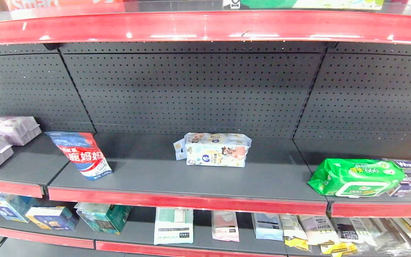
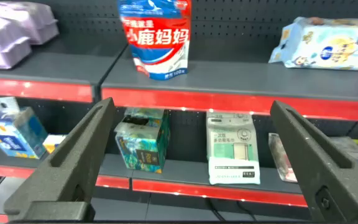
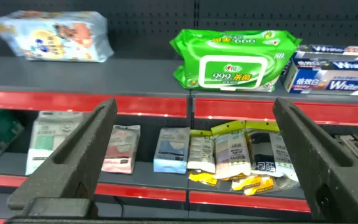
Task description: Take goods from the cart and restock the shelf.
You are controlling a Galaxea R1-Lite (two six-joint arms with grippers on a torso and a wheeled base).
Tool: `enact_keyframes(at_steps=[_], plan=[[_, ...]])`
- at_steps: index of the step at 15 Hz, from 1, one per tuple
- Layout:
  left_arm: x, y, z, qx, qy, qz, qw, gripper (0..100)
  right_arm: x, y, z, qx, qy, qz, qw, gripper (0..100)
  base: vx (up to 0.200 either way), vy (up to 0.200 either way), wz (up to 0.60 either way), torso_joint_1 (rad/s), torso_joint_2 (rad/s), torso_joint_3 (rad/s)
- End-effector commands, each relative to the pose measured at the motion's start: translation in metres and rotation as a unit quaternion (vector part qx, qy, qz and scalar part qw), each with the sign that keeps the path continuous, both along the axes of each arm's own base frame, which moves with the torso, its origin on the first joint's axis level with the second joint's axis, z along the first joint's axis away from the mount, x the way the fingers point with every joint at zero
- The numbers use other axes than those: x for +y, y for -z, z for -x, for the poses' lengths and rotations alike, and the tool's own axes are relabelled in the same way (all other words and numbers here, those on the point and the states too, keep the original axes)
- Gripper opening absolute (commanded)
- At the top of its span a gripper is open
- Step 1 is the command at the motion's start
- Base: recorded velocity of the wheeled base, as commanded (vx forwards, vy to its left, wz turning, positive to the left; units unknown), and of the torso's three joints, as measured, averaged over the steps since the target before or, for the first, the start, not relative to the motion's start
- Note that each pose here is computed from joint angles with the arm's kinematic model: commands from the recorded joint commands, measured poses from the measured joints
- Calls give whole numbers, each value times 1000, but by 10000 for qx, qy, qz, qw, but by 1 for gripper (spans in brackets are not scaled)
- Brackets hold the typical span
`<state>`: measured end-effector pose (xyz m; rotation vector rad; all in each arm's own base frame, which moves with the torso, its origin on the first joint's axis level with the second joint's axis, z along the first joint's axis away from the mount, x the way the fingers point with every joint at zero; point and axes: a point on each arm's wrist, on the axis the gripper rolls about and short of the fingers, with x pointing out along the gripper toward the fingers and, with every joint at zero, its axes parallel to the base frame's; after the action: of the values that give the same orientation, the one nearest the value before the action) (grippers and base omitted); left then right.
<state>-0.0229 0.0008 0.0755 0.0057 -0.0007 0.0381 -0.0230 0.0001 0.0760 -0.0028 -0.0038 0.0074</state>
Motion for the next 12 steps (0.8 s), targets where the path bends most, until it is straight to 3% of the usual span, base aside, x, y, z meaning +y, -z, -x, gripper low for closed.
enact_keyframes(at_steps=[1, 4, 12], plan=[[0, 0, 0, 4, -1, -2, 10000, 100, 0, 0, 0, 11, -1, 2, 10000, 100, 0, 0, 0, 0, 0, 0], [0, 0, 0, 4, -1, -2, 10000, 100, 0, 0, 0, 11, -1, 2, 10000, 100, 0, 0, 0, 0, 0, 0], [0, 0, 0, 4, -1, -2, 10000, 100, 0, 0, -1, 34, -9, 2, 10000, 100, 0, 0, -600, -1, 4, 4]])
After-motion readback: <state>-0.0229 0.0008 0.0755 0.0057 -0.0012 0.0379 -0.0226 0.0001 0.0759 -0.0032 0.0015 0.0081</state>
